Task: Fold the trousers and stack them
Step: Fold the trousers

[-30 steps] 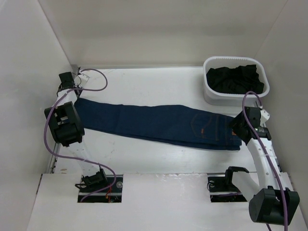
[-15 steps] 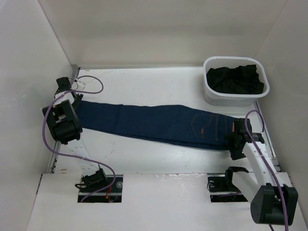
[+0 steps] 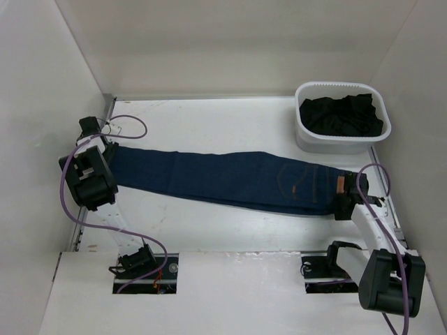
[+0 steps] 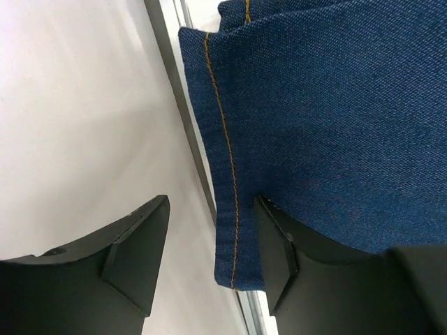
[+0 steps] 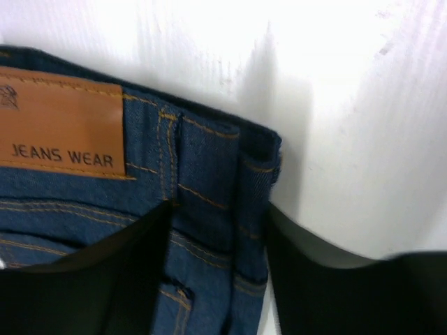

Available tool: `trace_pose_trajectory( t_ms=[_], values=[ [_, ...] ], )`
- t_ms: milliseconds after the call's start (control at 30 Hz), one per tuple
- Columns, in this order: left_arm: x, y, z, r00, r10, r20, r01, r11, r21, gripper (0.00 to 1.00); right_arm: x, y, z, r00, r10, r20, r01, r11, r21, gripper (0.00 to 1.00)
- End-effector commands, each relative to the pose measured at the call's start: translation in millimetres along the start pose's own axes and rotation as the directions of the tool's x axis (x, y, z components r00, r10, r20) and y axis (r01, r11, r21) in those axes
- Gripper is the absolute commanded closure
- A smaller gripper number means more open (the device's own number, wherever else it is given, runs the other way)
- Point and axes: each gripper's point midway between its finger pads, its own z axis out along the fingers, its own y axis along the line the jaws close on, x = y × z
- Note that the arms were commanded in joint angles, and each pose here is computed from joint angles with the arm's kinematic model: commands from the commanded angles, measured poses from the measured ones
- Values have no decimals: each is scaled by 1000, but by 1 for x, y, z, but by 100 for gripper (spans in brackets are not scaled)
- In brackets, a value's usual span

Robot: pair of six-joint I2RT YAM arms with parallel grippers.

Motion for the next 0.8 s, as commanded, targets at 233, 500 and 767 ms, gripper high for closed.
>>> trace_pose_trajectory(
  t_ms=[233, 500, 767],
  values=[
    [11, 28, -27, 998, -69, 7, 70, 996, -54, 49, -20, -1, 27, 995, 93, 42, -90, 994, -64, 78],
    [15, 20, -39, 998, -66, 6, 66, 998, -22, 48, -56, 28, 3, 988, -56, 147, 77, 986, -147, 100],
    [2, -10, -51, 998, -57, 18, 55, 994, 97, 46, -113, 52, -82, 865, -271, 424, 364, 918, -156, 100]
  ],
)
